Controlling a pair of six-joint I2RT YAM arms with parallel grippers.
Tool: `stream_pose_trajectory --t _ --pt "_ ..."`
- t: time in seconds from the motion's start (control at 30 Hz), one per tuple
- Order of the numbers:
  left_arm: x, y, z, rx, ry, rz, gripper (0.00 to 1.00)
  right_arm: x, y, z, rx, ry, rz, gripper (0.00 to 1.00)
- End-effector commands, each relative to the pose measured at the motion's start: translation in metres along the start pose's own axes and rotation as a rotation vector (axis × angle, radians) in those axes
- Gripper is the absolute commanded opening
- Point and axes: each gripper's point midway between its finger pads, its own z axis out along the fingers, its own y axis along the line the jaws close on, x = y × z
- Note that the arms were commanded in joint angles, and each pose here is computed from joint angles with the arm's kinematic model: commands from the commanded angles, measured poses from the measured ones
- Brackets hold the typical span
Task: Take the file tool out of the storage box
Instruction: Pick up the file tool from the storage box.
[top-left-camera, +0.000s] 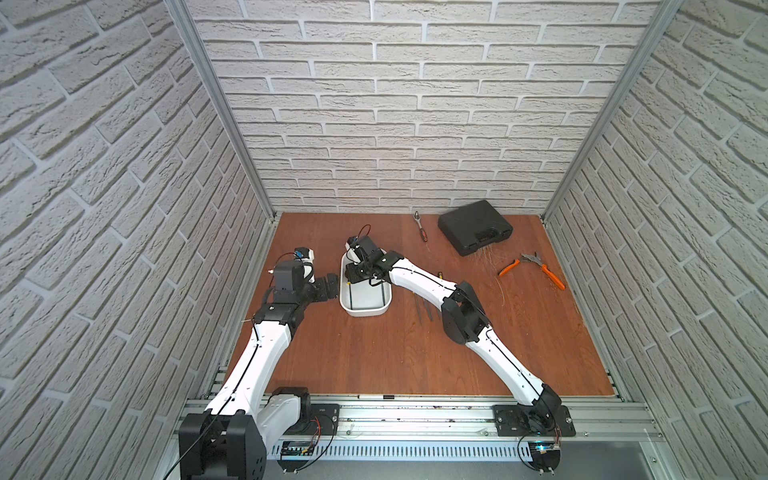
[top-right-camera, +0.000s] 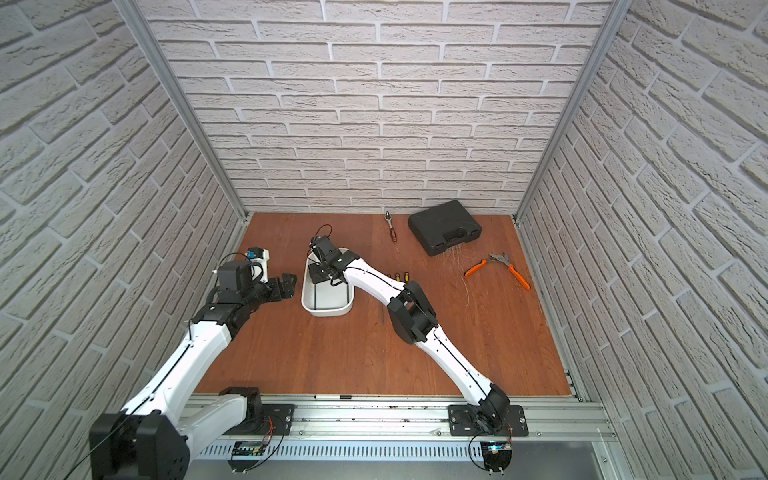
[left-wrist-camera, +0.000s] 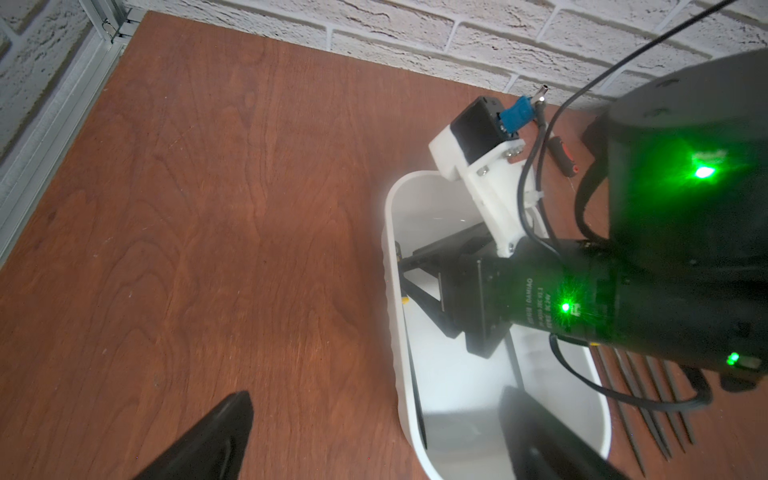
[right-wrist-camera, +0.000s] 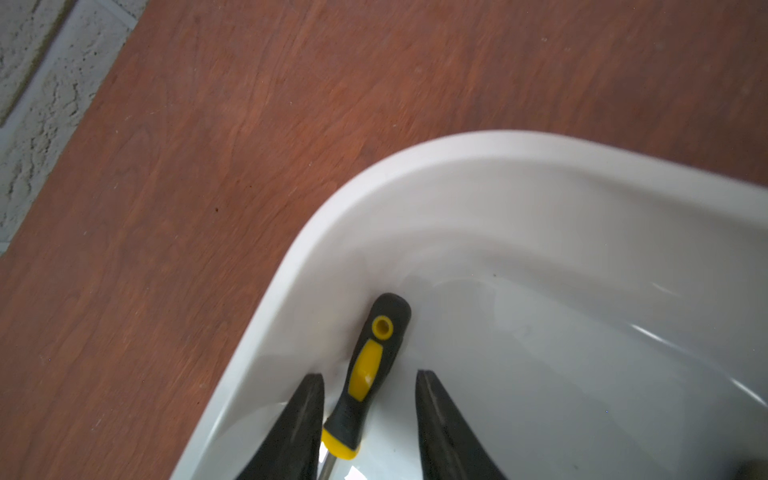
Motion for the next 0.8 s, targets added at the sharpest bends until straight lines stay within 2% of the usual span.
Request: stream_pose_trajectory --t 0.0,0.27,0.53,0.7,0.77 --pt "-0.008 -0.002 -0.003 0.000 -0.044 0.011 0.99 0.005 0.009 0.005 -0.005 0.007 -0.021 0.42" --pt "-0.007 -0.001 -0.003 -0.005 -0.042 0.012 0.99 0.017 0.005 0.010 0.031 0.036 -0.042 0.42" --pt "-0.008 -0.001 -0.004 -0.009 -0.046 0.012 0.99 0.025 -0.017 0.003 0.151 0.072 -0.071 0.38" --pt "-0.008 -0.001 -0.005 -0.007 -0.048 0.013 0.98 0.027 -0.023 0.002 0.183 0.079 -0.082 0.29" --pt "-0.008 -0.001 -0.006 -0.011 -0.051 0.014 0.98 0.028 -0.024 0.002 0.191 0.083 -0.084 0.31"
